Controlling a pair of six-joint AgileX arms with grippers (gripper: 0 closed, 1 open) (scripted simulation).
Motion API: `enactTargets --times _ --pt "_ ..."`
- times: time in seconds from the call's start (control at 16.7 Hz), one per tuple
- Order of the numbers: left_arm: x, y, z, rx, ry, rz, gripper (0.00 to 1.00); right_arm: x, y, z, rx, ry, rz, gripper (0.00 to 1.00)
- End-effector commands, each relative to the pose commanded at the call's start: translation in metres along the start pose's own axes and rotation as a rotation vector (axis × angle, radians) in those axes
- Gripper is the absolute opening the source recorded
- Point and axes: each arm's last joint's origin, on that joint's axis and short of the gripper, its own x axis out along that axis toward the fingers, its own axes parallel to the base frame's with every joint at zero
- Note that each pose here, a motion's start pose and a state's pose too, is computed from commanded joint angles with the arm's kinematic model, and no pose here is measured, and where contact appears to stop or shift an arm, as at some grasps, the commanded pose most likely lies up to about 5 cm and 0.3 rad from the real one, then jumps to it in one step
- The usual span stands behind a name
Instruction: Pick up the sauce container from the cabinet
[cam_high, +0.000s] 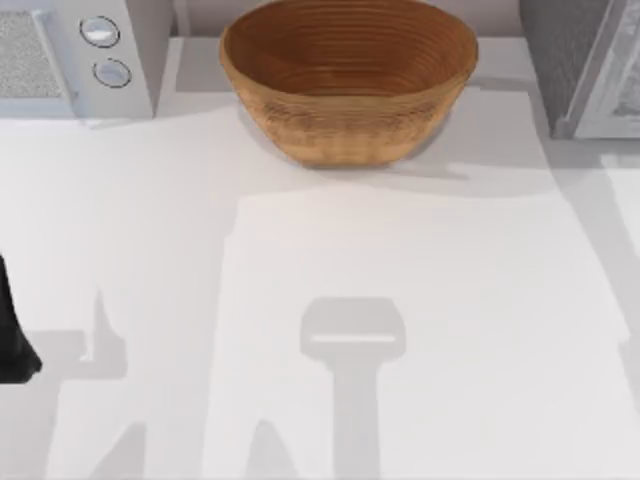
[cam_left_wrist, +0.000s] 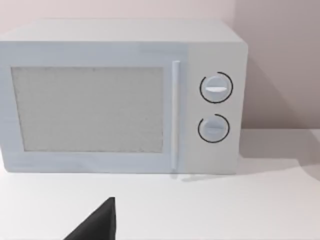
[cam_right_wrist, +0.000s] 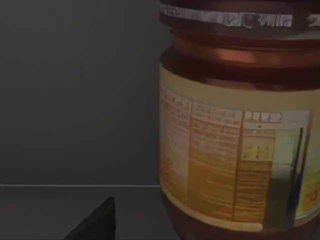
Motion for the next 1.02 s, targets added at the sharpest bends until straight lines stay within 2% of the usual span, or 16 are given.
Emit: enactTargets --times 0.18,0.6,1.02 --pt "0.0 0.0 0.0 0.0 0.0 0.0 1.0 0.024 -0.004 -0.002 0.001 -0.01 -0.001 1.0" --pt "0.0 0.0 0.0 0.0 0.0 0.0 1.0 0.032 -0.003 -0.002 0.001 -0.006 -0.001 1.0" --pt "0.0 0.0 0.0 0.0 0.0 0.0 1.0 0.074 -0.003 0.001 0.002 -0.014 -0.001 1.0"
